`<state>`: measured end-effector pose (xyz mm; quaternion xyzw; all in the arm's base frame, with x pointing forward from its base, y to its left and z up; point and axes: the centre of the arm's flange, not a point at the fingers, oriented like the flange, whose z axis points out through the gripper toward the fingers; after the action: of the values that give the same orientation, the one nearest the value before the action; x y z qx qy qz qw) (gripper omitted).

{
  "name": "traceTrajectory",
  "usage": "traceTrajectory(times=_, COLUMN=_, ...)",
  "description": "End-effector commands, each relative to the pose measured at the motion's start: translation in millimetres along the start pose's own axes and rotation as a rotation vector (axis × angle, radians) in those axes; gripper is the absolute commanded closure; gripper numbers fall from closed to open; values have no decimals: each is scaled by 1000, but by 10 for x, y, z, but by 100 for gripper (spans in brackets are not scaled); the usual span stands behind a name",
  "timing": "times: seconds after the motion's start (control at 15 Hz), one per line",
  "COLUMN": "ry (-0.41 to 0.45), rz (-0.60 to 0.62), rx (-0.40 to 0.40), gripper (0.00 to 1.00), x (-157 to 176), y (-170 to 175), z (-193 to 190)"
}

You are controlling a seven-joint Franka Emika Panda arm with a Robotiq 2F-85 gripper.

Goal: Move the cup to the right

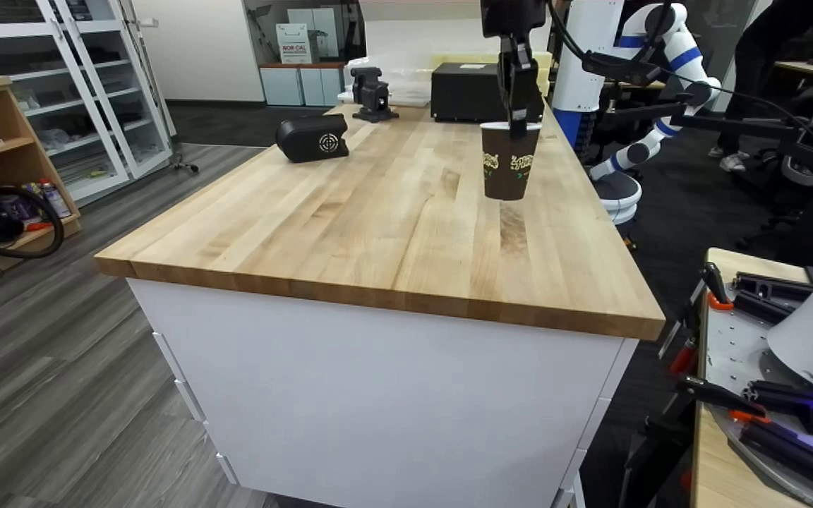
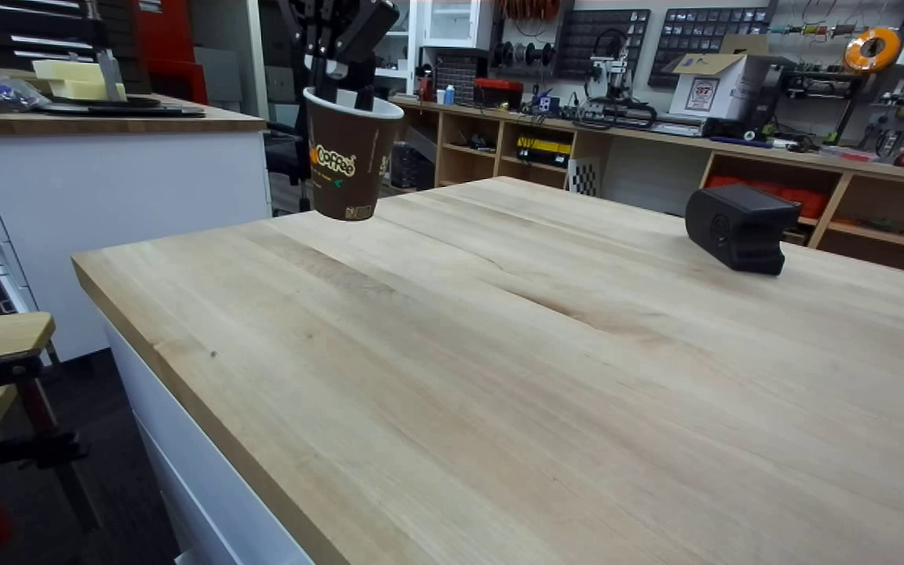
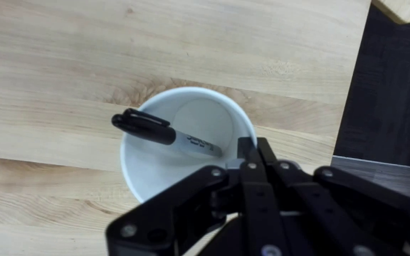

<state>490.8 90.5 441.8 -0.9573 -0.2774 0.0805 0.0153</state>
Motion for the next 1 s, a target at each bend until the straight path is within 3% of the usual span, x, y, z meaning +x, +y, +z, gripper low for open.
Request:
traceTrajectory(times=0.0, ry=-33, rz=63, rx=-35, gripper=98, x=-130, y=217, z=-238)
traceTrajectory(times=0.47, ry=31, rz=78, rx=-28, gripper=98, x=-202, y=889, z=-623)
traceTrajectory(times=0.93, ry=39, rz=73, rx=-13, gripper=98, x=-559, y=1763, z=-1016)
